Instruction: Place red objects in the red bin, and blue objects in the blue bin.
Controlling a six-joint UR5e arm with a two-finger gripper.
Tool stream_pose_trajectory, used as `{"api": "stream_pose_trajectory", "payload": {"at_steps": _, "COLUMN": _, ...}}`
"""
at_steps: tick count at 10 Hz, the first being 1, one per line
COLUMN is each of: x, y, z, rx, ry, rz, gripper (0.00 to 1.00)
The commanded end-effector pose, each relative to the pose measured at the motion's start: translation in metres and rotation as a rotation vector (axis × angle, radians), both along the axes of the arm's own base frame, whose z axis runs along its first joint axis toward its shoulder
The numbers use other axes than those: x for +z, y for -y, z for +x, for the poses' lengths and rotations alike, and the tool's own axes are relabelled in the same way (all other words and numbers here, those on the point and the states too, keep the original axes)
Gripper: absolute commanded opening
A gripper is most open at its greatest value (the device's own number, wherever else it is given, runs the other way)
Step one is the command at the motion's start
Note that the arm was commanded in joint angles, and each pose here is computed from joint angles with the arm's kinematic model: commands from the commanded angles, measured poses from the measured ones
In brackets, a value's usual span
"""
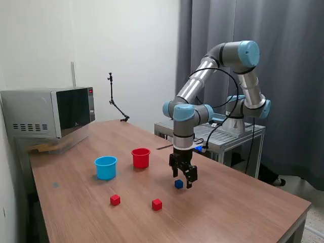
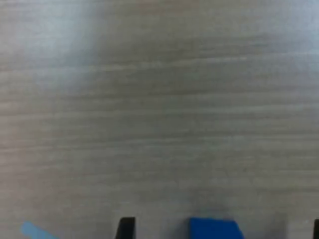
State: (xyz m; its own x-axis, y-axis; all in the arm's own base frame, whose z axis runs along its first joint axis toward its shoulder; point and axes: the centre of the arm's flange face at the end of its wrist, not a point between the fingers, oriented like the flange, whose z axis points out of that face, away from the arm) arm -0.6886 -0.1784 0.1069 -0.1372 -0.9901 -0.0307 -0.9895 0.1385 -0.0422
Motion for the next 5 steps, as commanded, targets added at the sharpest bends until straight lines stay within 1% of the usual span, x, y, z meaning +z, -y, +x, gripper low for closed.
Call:
{"api": "stream_pose_trajectory", "payload": {"at_steps": 1, "x": -0.0001, "y": -0.0054, "z": -0.0037, "rx": -0.006, "ry": -0.005, "rz": -0.013, "gripper": 1.0}}
{"api": "stream_pose_trajectory", "payload": {"at_steps": 2, "x": 0.0015, "y": -0.0048, "z": -0.0061, "rx": -0.003, "ry": -0.017, "rz": -0.018, "gripper": 1.0}}
{"api": "stream_pose_trajectory", "payload": {"at_steps": 5, "x": 0.004, "y": -0.0034, "z": -0.0083, "rx": -0.001, "ry": -0.037, "rz": -0.021, "gripper": 1.0}}
